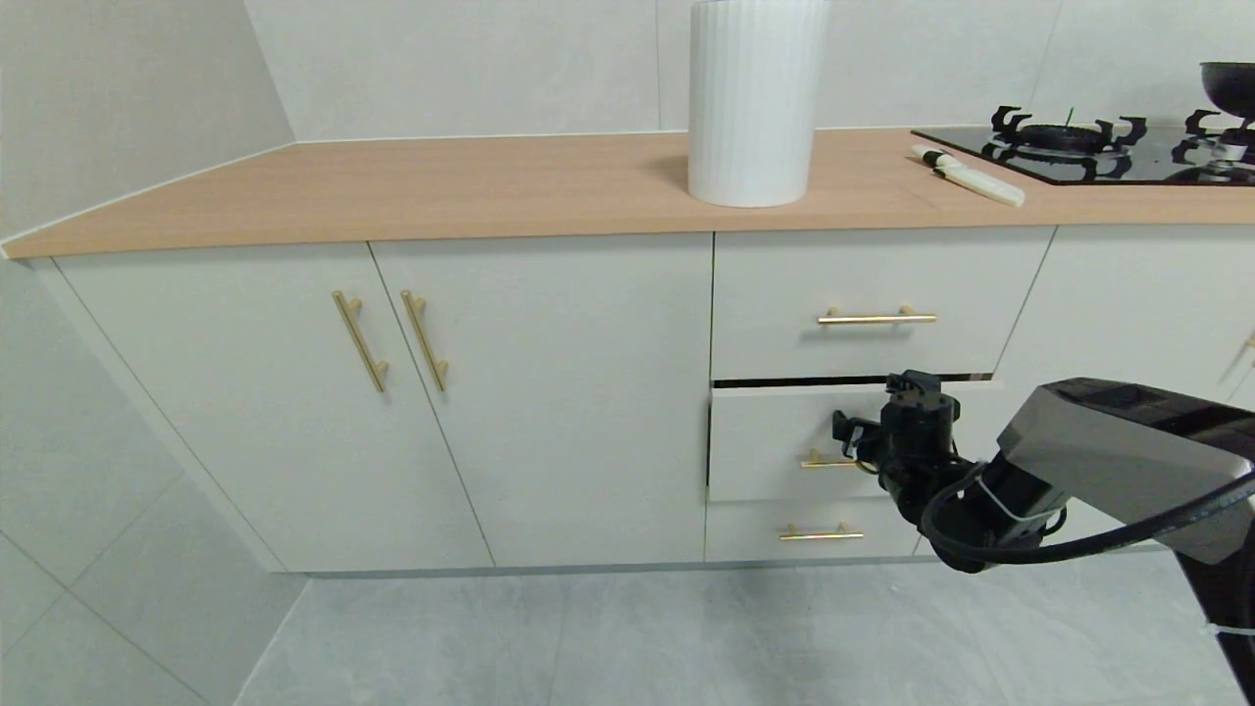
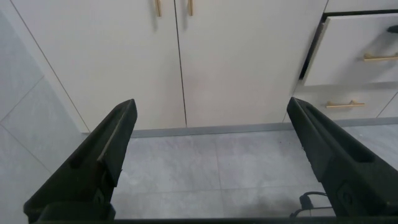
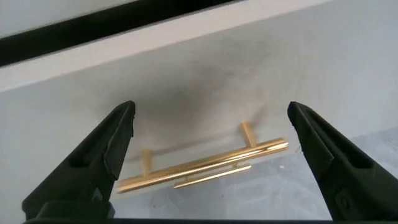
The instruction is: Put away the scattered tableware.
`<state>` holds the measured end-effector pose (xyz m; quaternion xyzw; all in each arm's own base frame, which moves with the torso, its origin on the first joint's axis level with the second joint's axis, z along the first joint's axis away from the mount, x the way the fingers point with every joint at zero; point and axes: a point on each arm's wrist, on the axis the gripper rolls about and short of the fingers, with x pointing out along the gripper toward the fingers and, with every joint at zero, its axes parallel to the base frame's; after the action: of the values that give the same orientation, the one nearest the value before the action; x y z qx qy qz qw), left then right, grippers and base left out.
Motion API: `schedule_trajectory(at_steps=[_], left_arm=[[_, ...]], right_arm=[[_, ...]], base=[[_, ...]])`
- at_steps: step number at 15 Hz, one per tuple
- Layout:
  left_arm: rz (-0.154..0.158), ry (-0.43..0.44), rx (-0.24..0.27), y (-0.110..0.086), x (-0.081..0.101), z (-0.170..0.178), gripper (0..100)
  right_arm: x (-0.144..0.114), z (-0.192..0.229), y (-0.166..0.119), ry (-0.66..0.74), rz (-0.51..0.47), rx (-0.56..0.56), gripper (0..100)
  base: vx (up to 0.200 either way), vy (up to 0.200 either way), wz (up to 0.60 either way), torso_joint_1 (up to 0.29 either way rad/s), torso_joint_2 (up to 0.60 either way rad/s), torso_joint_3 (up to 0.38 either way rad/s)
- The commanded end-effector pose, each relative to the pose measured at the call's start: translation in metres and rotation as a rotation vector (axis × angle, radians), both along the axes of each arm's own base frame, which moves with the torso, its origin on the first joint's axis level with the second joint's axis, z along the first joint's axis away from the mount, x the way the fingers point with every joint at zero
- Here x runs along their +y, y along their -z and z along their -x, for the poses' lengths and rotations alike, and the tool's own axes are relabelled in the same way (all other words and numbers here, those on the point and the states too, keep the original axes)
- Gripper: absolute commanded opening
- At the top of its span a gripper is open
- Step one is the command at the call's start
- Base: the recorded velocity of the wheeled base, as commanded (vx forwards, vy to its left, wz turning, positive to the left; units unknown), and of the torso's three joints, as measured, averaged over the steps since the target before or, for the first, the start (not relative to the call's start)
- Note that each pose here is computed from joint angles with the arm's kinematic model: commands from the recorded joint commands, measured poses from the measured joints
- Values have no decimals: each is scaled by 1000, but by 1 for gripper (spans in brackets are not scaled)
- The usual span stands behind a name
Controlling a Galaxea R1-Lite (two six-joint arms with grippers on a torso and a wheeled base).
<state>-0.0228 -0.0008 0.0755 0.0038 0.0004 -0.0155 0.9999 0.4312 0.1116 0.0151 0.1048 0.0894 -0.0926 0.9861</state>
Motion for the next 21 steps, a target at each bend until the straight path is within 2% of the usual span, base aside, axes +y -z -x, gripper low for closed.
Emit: schedule_trajectory(at_steps=[1,4,9,21], left_arm=[[0,0,1,0,0,0,100],[0,0,-1,0,0,0,100],[0,0,1,0,0,0,100],[0,0,1,0,0,0,100]], right_arm=[[-1,-4,9,4,1,-15,100],[-1,-8,11,8,-4,-27,100],[-6,-26,8,73,-19,-112,100],[-7,-22,1,93,-12,-112,100]], base=[[0,0,0,0,0,0],[0,0,0,0,0,0],[0,0,0,0,0,0],[0,0,0,0,0,0]])
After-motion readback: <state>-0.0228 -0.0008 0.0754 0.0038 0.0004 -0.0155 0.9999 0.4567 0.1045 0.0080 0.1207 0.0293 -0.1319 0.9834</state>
